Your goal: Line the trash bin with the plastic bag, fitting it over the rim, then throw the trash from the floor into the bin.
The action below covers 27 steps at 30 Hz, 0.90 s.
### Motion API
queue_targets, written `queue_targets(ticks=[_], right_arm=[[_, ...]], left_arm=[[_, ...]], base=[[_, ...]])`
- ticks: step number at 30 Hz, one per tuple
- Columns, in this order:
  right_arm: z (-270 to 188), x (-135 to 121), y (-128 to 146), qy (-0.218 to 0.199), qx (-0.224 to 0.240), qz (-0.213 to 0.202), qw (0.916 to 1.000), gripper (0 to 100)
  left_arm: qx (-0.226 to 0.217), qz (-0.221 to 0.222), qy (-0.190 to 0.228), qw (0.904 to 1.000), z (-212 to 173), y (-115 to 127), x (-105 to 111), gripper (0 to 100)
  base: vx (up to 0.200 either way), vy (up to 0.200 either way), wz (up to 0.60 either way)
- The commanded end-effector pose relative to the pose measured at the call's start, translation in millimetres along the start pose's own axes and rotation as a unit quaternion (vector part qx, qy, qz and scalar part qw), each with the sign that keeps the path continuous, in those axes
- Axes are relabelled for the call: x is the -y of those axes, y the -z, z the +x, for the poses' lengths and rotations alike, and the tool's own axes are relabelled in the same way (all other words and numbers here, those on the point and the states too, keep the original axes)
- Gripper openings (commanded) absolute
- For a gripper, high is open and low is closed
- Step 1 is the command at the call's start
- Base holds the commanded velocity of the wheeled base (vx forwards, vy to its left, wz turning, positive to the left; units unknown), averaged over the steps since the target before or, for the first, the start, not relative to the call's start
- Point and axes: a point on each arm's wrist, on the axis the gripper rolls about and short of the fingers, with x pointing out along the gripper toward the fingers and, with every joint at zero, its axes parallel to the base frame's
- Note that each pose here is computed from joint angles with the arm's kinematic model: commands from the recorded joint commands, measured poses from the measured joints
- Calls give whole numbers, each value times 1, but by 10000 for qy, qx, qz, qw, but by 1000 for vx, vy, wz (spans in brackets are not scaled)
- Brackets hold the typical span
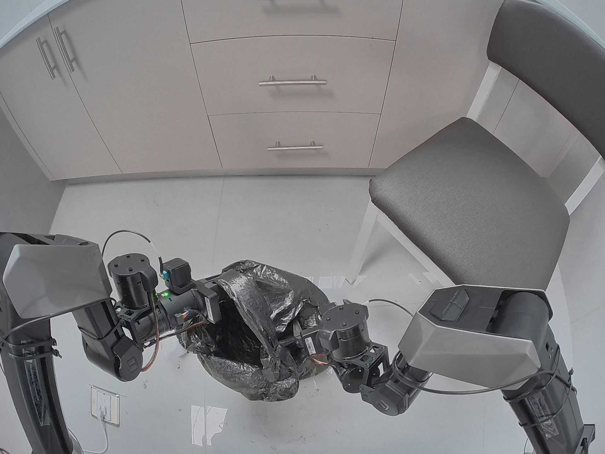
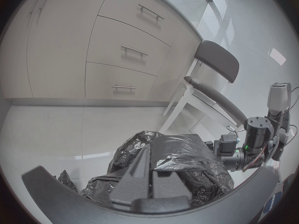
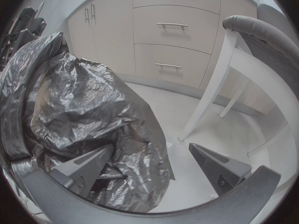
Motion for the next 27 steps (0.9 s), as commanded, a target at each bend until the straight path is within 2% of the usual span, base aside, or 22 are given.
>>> queue_targets(ticks=[1,13,27], right_arm=[[0,-10,11,-88,-89,-89,9999,100],[22,-23,21,-92,-247,-183,9995,100],[24,-26,29,-90,-368,-363,9986,100]], left_arm=[[1,-3,-5,10000,0,0,0,0],[-13,-10,2,10000,0,1,0,0],[-33,-20,-7,10000,1,3,-1,0]], base=[[0,0,0],[0,0,0],[0,0,0]])
